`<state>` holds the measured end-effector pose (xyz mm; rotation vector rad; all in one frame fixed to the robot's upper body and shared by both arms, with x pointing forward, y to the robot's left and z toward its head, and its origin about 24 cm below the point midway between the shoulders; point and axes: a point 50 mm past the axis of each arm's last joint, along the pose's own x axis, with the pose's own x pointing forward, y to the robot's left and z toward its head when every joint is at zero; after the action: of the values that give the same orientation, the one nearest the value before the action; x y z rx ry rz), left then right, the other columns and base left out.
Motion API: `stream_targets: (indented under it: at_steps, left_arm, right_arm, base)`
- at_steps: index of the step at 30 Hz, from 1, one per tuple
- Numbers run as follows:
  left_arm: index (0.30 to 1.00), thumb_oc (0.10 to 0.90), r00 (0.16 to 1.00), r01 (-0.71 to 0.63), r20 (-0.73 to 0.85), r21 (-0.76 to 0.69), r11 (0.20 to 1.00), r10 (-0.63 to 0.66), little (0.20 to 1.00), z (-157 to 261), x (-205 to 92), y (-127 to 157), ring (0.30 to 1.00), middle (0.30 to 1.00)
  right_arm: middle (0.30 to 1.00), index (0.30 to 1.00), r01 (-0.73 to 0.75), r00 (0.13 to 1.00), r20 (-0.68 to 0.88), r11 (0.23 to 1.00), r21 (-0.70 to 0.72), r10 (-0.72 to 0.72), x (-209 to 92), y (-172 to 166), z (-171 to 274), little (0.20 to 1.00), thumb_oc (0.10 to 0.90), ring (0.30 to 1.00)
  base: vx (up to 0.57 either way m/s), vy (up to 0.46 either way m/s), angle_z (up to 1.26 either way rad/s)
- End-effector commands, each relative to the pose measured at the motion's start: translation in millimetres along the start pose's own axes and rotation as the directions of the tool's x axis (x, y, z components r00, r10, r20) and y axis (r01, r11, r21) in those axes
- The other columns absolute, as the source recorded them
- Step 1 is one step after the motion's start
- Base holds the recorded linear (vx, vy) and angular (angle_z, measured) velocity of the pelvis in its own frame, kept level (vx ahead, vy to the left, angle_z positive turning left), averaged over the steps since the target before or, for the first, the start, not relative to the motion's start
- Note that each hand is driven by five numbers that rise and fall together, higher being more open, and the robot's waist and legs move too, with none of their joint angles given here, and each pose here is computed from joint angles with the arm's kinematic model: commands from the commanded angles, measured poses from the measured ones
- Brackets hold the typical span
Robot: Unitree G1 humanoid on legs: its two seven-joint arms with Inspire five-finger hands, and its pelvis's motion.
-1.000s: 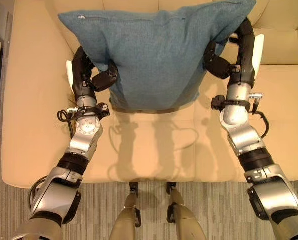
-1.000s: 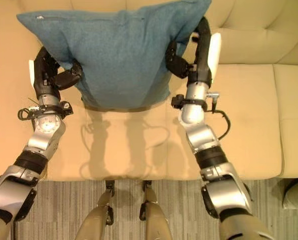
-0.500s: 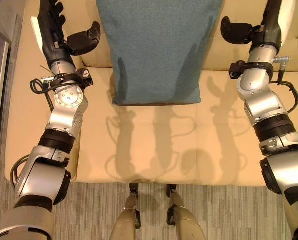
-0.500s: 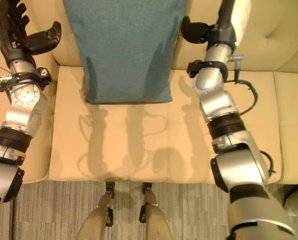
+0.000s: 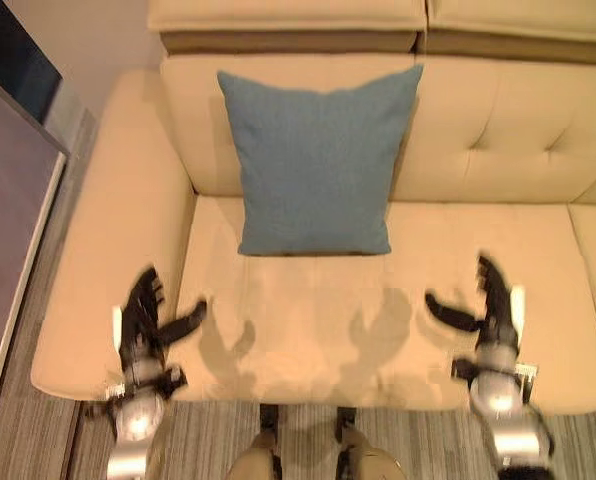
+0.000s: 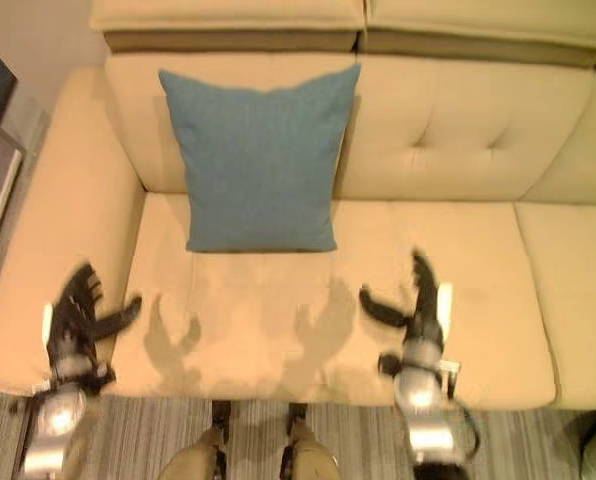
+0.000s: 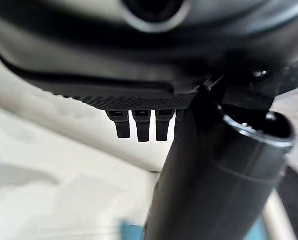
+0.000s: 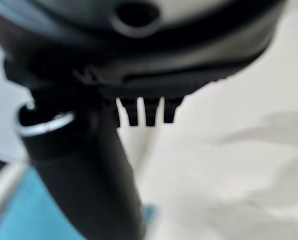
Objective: Pick up all the scattered cushions and arrange them neatly on the sofa.
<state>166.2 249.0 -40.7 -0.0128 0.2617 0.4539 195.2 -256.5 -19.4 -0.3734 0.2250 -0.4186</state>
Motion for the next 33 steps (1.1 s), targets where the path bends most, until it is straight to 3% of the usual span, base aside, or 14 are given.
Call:
stream_targets:
  at_steps: [1,4,9,14,20,33]
  left_arm:
    - [0.900,0.800,0.994,0.089,0.061,0.089,0.992,-0.094,0.900,14.7,17.6,-4.8,0.900,0.900]
    - [0.900,0.800,0.980,0.139,-0.167,0.203,0.969,-0.106,0.900,-37.3,-5.8,0.8,0.900,0.900]
    - [0.900,0.800,0.930,0.164,-0.366,0.302,0.939,-0.045,0.900,-83.9,-33.4,8.2,0.900,0.900]
    - [0.900,0.800,0.917,0.184,-0.396,0.346,0.920,-0.034,0.900,-91.3,-38.6,10.1,0.900,0.900]
    - [0.900,0.800,0.931,0.207,-0.361,0.383,0.900,-0.060,0.900,-82.8,-22.2,2.4,0.900,0.900]
    - [0.900,0.800,0.922,0.244,-0.375,0.361,0.900,-0.099,0.900,-85.0,-14.0,-20.0,0.900,0.900]
  right_arm:
    - [0.900,0.900,-0.003,0.984,0.179,0.999,-0.046,0.012,17.3,-5.6,31.5,0.900,0.800,0.900]
    - [0.900,0.900,-0.095,0.994,0.052,0.990,-0.107,0.101,-1.5,11.9,-2.2,0.900,0.800,0.900]
    - [0.900,0.900,-0.205,0.979,-0.052,0.958,-0.200,0.199,-17.2,27.1,-30.3,0.900,0.800,0.900]
    - [0.900,0.900,-0.209,0.978,-0.071,0.955,-0.209,0.198,-20.4,24.6,-35.9,0.900,0.800,0.900]
    - [0.900,0.900,-0.211,0.975,-0.127,0.944,-0.252,0.184,-14.5,18.5,-47.2,0.900,0.800,0.900]
    - [0.900,0.900,-0.251,0.952,-0.249,0.922,-0.295,0.180,1.0,24.3,-59.6,0.900,0.800,0.900]
  base:
    - [0.03,-0.020,-0.05]
    - [0.02,-0.022,-0.05]
    - [0.01,-0.050,0.00]
    - [-0.02,-0.079,0.07]
    - [-0.16,-0.029,0.35]
    - [-0.19,0.161,-0.34]
